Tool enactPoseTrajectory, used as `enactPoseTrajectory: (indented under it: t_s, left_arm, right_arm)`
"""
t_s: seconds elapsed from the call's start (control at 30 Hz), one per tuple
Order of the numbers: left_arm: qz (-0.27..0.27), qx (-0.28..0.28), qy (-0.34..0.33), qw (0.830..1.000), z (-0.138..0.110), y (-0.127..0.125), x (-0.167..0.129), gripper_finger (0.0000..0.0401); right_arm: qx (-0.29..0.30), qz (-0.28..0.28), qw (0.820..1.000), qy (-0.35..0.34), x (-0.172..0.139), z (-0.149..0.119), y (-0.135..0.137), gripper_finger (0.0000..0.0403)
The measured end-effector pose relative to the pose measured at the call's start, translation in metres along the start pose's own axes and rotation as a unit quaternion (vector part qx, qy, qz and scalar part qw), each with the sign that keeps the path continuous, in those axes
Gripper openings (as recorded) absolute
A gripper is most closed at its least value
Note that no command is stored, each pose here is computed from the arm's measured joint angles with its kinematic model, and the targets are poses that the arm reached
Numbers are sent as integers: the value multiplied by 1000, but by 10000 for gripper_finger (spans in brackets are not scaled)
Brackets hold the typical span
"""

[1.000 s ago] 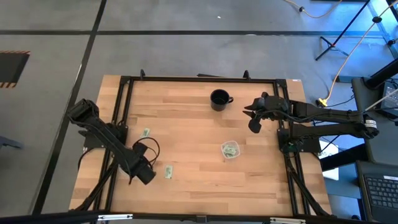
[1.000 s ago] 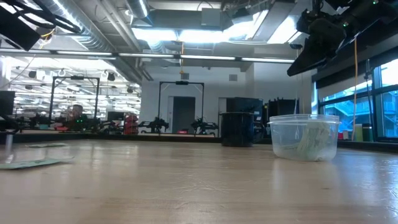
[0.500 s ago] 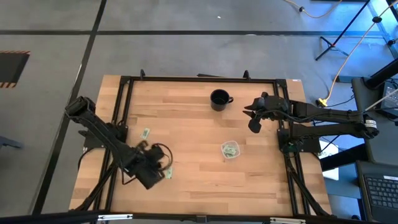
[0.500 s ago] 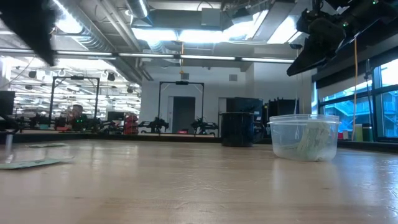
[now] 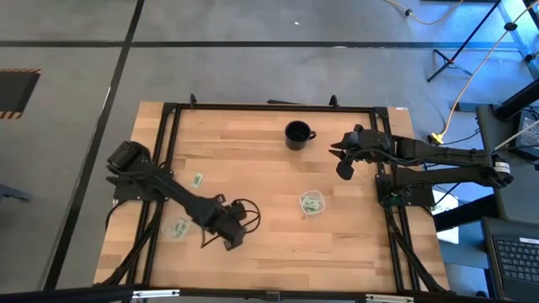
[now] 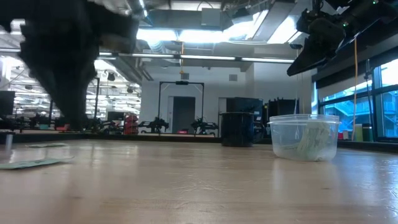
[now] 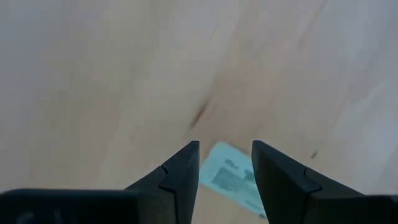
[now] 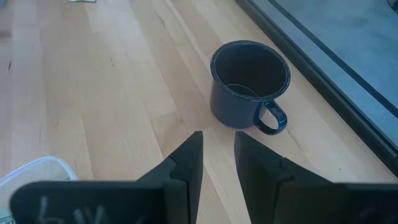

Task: Pick and place Stevia / Truvia into bins
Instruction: Put the bottom stevia packet into the left transparent container

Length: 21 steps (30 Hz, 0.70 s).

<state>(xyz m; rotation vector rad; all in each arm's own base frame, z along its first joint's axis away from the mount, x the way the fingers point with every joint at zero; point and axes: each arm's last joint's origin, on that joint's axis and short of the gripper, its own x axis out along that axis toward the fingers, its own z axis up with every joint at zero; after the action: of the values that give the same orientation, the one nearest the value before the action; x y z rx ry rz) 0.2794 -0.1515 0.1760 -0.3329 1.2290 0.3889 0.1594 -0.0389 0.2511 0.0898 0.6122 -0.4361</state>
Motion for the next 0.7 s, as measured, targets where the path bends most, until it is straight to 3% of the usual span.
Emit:
enactPoseTrajectory:
  t_s: [0.2, 0.53, 0.7]
  left_arm:
    - [-21, 57, 75, 995, 6, 4, 19, 132]
    - [-8, 133, 73, 988, 6, 6, 20, 129]
    - [-16, 123, 82, 989, 8, 9, 22, 129]
  right_arm:
    - [0, 0, 1000, 0, 0, 0, 0, 95]
    - [0, 0, 1000, 1, 0, 0, 0, 95]
    - [0, 0, 1000, 0, 0, 0, 0, 95]
